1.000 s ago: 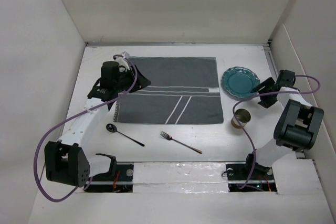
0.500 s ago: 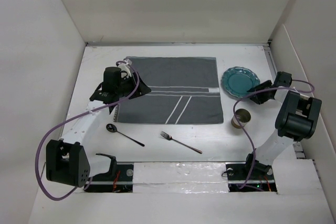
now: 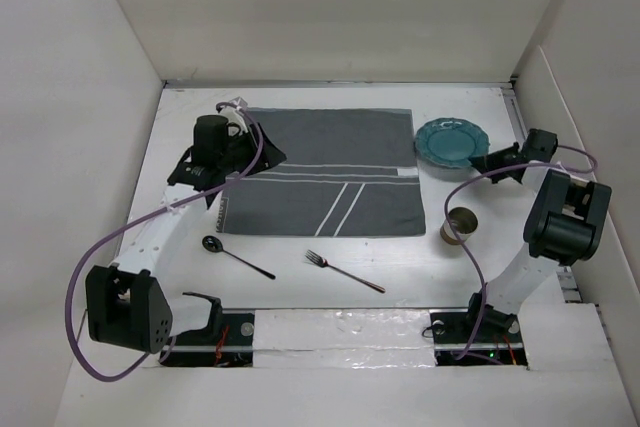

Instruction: Set the dinner table for one person

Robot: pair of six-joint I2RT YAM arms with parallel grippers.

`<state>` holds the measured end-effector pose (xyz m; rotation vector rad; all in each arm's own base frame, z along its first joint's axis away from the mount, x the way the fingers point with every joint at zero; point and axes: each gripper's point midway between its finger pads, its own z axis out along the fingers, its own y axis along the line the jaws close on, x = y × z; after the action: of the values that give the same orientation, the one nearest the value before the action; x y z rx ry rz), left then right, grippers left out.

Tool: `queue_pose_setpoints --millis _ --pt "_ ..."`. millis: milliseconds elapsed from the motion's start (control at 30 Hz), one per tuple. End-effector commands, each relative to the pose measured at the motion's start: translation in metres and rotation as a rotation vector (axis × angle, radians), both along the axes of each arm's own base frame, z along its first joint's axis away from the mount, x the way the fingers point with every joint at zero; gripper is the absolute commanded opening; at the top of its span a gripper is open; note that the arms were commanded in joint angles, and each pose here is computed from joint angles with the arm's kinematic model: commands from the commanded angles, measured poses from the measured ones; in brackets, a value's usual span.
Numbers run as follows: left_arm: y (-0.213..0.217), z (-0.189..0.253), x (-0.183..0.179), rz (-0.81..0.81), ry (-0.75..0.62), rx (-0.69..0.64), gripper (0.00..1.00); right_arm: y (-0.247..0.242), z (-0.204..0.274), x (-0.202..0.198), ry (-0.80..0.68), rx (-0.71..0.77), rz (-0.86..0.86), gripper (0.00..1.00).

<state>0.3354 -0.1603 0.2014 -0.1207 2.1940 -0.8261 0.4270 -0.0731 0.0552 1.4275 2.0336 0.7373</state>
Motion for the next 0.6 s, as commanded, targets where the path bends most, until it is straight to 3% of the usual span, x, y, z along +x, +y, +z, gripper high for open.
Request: queue_pose_setpoints --millis 0,167,300,567 --pt "0.002 0.036 0.013 0.02 -0.094 -0.002 0.43 -0.019 0.037 0.009 -0.093 -0.091 -0.066 0.0" --pt "0.002 0.06 0.022 0.029 -0.131 -0.004 0.48 -0.013 0.157 0.039 -0.489 -0.15 -0.002 0.0" --pt "0.0 0.091 0.03 0.033 -0.189 -0.021 0.5 0.019 0.228 0.042 -0.695 -0.143 0.123 0.0" --pt "0.008 0.108 0.027 0.063 -0.215 -0.024 0.51 0.169 0.24 0.023 -0.781 0.006 0.55 0.0"
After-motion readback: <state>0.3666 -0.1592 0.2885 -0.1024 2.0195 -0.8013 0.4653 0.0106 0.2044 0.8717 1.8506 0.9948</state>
